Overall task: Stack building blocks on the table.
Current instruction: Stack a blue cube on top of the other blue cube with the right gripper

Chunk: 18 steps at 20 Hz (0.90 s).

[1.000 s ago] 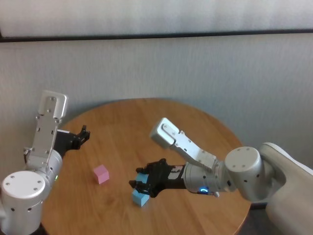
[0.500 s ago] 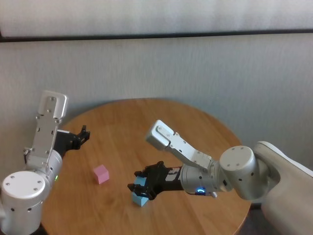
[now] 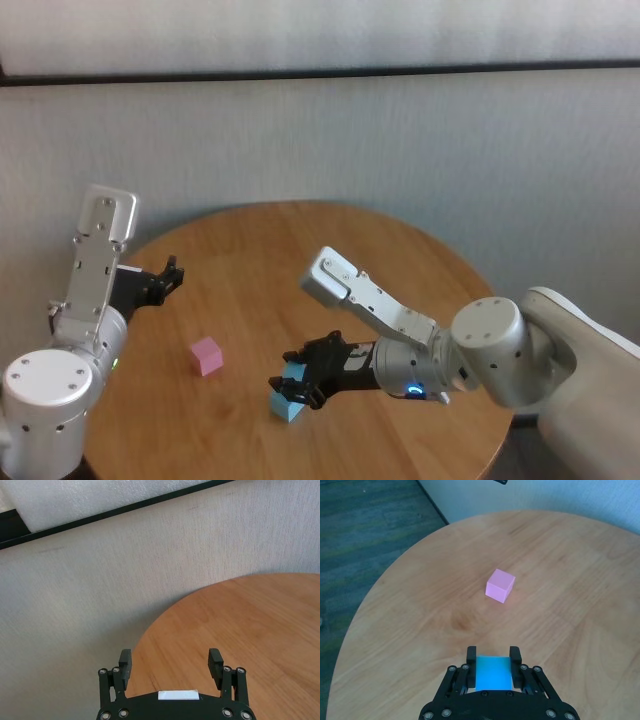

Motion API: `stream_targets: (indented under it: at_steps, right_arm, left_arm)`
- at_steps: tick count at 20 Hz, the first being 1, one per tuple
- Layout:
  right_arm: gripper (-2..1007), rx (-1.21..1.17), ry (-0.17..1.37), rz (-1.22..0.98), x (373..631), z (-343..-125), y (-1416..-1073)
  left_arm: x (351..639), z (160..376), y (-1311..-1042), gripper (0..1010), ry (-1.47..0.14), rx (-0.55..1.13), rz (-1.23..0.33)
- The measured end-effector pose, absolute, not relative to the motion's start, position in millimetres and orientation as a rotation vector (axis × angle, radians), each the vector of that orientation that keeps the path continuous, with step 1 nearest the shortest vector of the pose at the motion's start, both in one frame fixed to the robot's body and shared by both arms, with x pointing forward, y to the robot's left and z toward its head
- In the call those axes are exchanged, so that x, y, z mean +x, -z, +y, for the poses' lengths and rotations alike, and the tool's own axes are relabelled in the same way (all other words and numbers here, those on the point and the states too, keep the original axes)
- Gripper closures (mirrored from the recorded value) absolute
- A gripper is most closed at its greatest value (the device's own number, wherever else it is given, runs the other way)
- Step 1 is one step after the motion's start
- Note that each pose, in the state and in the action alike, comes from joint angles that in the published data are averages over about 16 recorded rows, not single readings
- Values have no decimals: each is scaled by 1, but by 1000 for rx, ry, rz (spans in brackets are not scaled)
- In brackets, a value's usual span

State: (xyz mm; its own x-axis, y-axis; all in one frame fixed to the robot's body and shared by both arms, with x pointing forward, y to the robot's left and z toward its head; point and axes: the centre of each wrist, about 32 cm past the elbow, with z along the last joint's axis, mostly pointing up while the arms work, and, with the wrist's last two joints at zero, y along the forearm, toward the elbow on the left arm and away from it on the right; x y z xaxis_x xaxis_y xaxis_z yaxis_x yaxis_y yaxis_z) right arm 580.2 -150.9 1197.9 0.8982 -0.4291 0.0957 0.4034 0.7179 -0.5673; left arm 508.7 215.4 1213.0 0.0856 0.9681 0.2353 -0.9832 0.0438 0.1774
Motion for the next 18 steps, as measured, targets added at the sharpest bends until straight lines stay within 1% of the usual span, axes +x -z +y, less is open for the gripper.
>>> stream_targets:
  at_steps: [18]
  right_arm:
    - [635,-628,463,67,585,-144,-1195]
  left_arm:
    - [509,215,-1213,10,-1492,324,-56]
